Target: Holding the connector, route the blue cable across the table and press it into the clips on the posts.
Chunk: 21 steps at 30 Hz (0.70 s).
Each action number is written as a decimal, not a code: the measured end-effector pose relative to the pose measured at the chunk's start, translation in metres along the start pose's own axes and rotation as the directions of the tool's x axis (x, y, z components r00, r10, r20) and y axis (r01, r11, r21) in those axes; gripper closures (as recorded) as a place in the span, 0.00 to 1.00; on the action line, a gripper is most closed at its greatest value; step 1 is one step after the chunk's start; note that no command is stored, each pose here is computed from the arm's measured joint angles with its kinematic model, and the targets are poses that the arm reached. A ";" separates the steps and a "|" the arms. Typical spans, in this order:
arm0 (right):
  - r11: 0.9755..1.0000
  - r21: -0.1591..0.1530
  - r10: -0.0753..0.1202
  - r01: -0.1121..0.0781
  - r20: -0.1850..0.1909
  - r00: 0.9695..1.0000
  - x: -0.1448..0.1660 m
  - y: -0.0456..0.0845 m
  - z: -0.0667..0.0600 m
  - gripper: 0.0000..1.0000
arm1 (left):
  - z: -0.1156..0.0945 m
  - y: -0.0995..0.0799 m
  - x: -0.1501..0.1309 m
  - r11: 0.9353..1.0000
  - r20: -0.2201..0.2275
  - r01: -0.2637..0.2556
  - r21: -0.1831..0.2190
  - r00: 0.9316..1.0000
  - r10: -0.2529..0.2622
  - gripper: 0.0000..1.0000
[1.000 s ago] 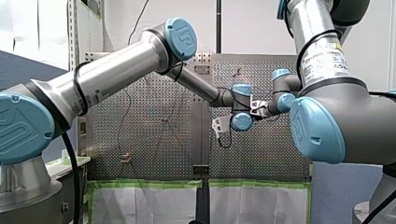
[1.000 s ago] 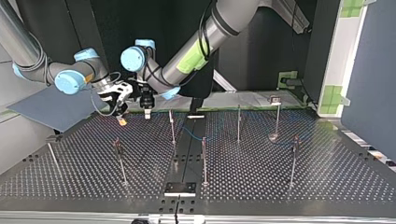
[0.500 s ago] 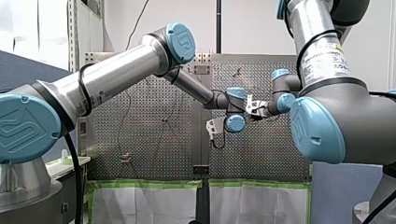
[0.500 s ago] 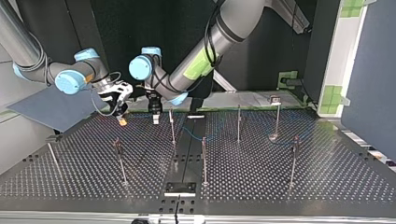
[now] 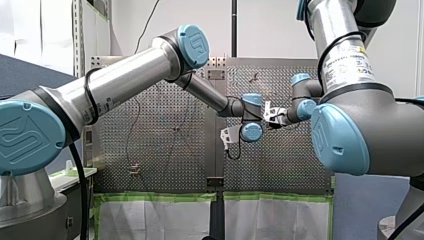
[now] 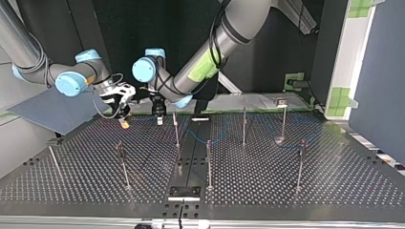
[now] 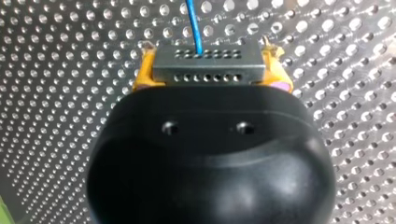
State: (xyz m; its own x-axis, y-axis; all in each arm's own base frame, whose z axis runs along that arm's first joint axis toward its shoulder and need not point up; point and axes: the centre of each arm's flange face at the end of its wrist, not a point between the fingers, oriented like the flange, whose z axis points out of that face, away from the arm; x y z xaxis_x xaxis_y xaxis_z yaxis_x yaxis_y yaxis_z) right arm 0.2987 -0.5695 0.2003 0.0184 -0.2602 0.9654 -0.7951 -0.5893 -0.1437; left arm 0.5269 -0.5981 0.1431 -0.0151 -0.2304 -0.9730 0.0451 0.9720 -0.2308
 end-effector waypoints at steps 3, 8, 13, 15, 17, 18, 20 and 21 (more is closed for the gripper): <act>1.000 0.001 -0.001 0.001 -0.001 1.000 0.001 -0.001 0.000 1.00 | 0.000 0.000 0.000 1.000 -0.002 0.007 0.003 1.000 -0.007 1.00; 1.000 0.002 -0.001 0.001 -0.002 1.000 0.001 -0.001 0.000 1.00 | -0.005 -0.001 0.000 1.000 -0.007 0.007 -0.011 1.000 -0.007 1.00; 1.000 0.002 -0.003 0.004 -0.008 1.000 0.006 -0.002 -0.002 1.00 | -0.012 -0.002 -0.009 0.999 -0.011 0.015 -0.047 1.000 -0.016 1.00; 1.000 -0.002 -0.004 0.004 -0.016 1.000 0.013 -0.001 -0.005 1.00 | -0.015 -0.002 -0.018 0.998 -0.012 0.023 -0.063 1.000 -0.024 1.00; 1.000 0.000 -0.003 0.003 -0.027 1.000 0.020 -0.001 -0.007 1.00 | -0.019 -0.004 -0.027 0.998 -0.014 0.026 -0.065 1.000 -0.027 1.00; 1.000 0.001 -0.003 0.003 -0.035 0.999 0.026 -0.002 -0.009 1.00 | -0.021 -0.006 -0.033 0.998 -0.015 0.025 -0.063 1.000 -0.026 1.00; 1.000 0.003 -0.001 0.001 -0.049 0.999 0.035 -0.003 -0.012 1.00 | -0.024 -0.010 -0.042 0.998 -0.014 0.021 -0.060 1.000 -0.022 1.00; 1.000 0.004 0.000 0.000 -0.059 0.998 0.041 -0.003 -0.015 1.00 | -0.027 -0.012 -0.048 0.998 -0.012 0.019 -0.057 1.000 -0.020 1.00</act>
State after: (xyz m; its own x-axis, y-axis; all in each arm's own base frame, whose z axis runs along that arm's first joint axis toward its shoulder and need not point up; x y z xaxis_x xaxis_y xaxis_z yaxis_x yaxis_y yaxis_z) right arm 0.2932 -0.5671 0.2431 -0.0174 -0.2149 0.9765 -0.7924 -0.5926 -0.1445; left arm 0.5005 -0.5976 0.1926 -0.0277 -0.2492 -0.9681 -0.0124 0.9684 -0.2490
